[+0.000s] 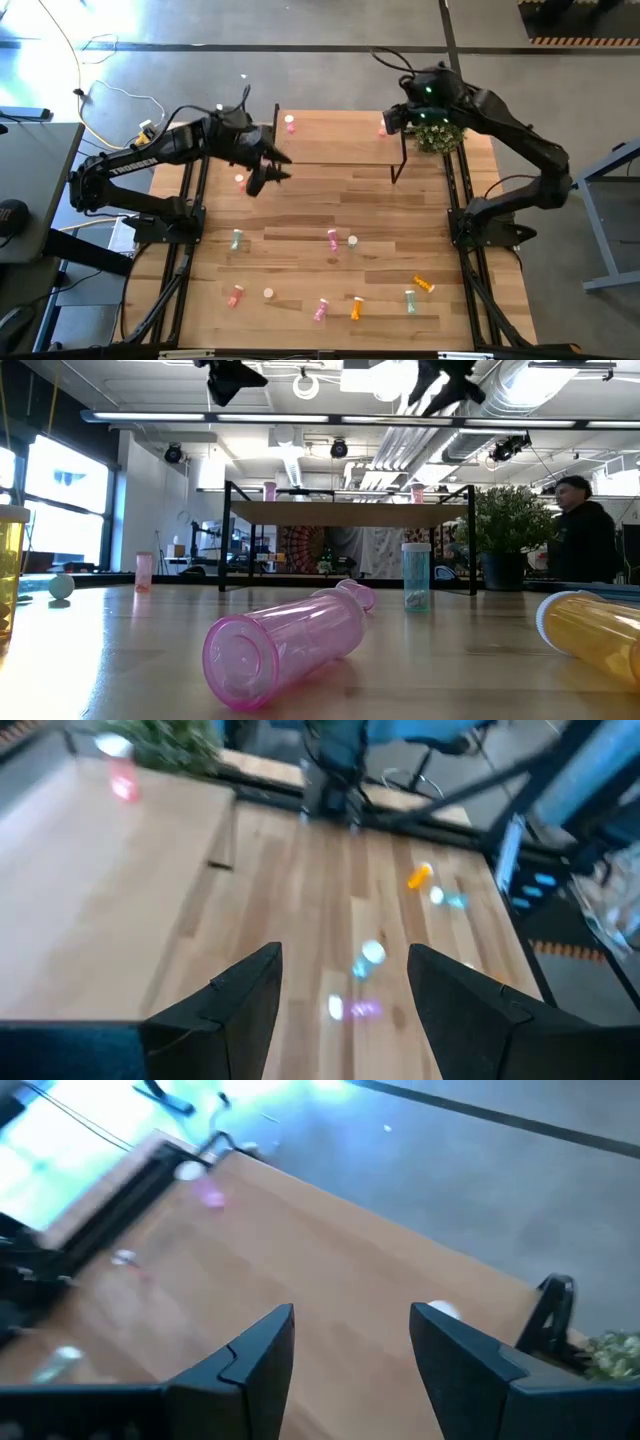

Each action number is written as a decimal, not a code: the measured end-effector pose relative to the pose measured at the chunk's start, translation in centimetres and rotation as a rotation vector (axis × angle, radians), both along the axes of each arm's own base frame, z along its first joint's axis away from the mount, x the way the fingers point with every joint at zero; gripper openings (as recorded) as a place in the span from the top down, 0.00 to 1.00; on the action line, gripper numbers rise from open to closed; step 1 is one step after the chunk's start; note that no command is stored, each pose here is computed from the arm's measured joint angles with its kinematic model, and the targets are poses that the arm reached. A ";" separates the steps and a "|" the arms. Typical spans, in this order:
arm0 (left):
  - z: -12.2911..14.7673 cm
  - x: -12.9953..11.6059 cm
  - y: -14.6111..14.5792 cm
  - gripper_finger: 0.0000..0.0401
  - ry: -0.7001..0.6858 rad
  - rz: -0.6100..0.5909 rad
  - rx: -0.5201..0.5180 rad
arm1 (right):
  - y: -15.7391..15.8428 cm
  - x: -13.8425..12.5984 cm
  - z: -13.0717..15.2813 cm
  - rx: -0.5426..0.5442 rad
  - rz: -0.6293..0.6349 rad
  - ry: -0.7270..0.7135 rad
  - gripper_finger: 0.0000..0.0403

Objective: Pick and place medicine bottles onto shelf by color
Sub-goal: Put the top left blue pill bottle on the shelf

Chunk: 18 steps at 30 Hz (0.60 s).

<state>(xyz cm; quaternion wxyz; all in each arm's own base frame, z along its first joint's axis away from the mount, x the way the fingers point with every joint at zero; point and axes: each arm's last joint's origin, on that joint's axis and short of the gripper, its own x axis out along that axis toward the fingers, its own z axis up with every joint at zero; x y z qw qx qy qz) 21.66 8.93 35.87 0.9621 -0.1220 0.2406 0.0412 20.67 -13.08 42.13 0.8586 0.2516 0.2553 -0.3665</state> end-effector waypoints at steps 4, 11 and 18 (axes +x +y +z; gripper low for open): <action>-2.1 -1.0 -2.0 0.48 0.023 0.082 -0.035 | 2.5 0.0 0.6 -0.014 0.006 -0.020 0.53; -5.3 -3.1 -4.8 0.48 0.212 0.351 -0.283 | 4.7 0.2 0.4 0.024 0.018 -0.002 0.53; -7.3 -4.7 -7.2 0.48 0.493 0.563 -0.463 | 5.4 0.5 0.3 0.029 0.053 0.007 0.53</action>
